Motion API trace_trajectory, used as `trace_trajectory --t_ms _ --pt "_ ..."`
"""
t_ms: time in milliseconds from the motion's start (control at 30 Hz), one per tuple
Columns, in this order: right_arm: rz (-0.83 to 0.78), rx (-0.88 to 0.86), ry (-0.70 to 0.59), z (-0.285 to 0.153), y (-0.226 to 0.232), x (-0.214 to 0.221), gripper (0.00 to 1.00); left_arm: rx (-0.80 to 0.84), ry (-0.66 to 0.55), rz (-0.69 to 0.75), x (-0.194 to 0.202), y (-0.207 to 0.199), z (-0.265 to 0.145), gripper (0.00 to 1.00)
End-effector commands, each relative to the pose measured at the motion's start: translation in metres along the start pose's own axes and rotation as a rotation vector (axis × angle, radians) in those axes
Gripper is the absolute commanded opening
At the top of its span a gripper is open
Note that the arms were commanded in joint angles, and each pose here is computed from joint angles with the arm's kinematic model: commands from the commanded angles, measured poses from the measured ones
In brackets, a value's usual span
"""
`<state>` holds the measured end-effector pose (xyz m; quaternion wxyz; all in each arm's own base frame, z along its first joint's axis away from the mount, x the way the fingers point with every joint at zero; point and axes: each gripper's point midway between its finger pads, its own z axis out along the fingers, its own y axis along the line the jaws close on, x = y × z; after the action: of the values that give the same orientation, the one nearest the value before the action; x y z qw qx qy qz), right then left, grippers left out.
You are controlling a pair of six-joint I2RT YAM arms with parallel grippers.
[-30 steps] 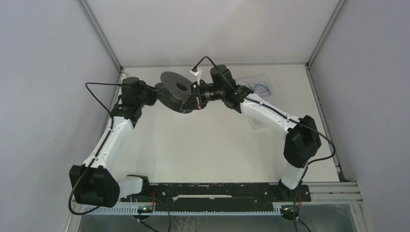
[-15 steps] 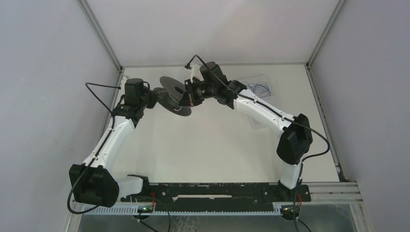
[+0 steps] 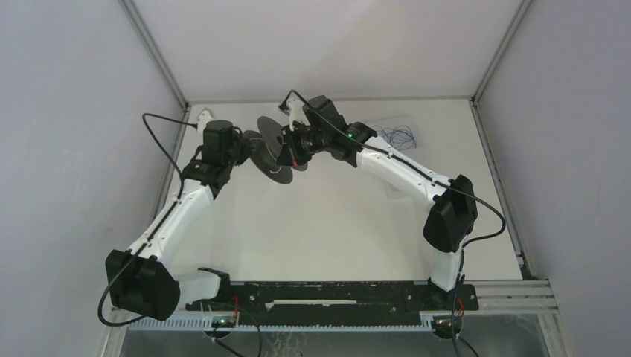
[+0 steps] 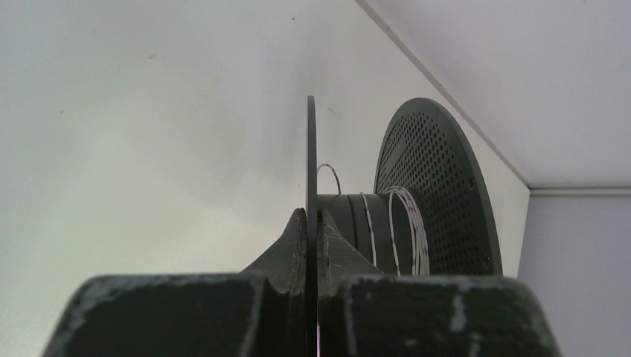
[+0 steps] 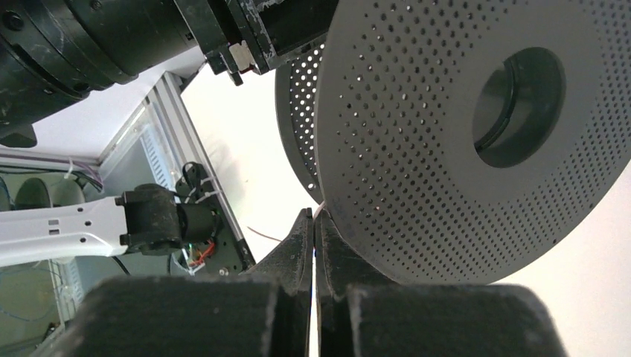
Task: Wrap the cables
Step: Wrap the cable around the cable reel.
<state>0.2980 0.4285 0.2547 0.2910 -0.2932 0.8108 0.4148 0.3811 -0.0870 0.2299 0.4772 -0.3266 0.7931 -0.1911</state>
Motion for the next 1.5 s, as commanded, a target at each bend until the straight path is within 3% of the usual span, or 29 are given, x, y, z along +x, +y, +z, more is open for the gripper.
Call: trace_trajectory --t_ms 0,533,833,1333,1467 --pt "-0.099 0.003 -0.031 -0.007 0.004 -0.01 0.0 0.167 -0.133 0.003 -0.04 -0.052 -0.011 0.0" --pt "-0.12 0.212 0.031 0.005 -0.06 0.035 0.0 0.202 0.026 -0.111 0.027 -0.033 0.026 0.0" --pt "-0.097 0.257 0.045 -0.001 -0.085 0.048 0.0 0.237 0.175 -0.186 0.07 -0.029 0.045 0.0" --pt "-0.044 0.345 0.039 0.002 -0.125 0.078 0.0 0.215 0.334 -0.207 0.123 -0.011 0.078 0.0" --pt "-0.043 0.352 0.027 0.001 -0.129 0.076 0.0 0.211 0.361 -0.202 0.132 -0.007 0.083 0.05"
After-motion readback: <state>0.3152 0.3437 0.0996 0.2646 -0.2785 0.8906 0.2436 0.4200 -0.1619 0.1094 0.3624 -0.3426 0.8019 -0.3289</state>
